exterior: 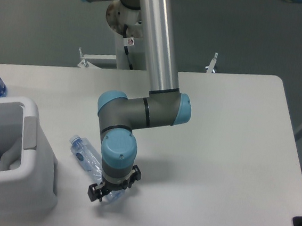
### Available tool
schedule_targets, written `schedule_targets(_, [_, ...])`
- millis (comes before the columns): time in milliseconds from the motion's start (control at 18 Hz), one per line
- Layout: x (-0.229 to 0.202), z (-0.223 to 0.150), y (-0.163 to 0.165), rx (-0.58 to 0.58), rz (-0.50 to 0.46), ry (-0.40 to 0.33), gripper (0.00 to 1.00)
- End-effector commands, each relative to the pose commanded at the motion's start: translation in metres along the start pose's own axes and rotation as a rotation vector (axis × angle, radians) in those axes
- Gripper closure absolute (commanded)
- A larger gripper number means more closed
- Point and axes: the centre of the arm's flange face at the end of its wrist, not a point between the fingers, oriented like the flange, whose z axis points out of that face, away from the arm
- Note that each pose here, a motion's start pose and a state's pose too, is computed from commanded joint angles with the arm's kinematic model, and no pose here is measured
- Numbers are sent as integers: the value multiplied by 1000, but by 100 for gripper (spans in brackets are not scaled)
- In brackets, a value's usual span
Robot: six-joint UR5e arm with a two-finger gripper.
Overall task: Place the trash in the trash can
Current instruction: 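Close the gripper around the bottle's middle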
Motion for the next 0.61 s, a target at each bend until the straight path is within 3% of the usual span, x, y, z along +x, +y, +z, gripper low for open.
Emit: schedule_targets(611, [-1, 2, 3, -5, 1, -8, 41])
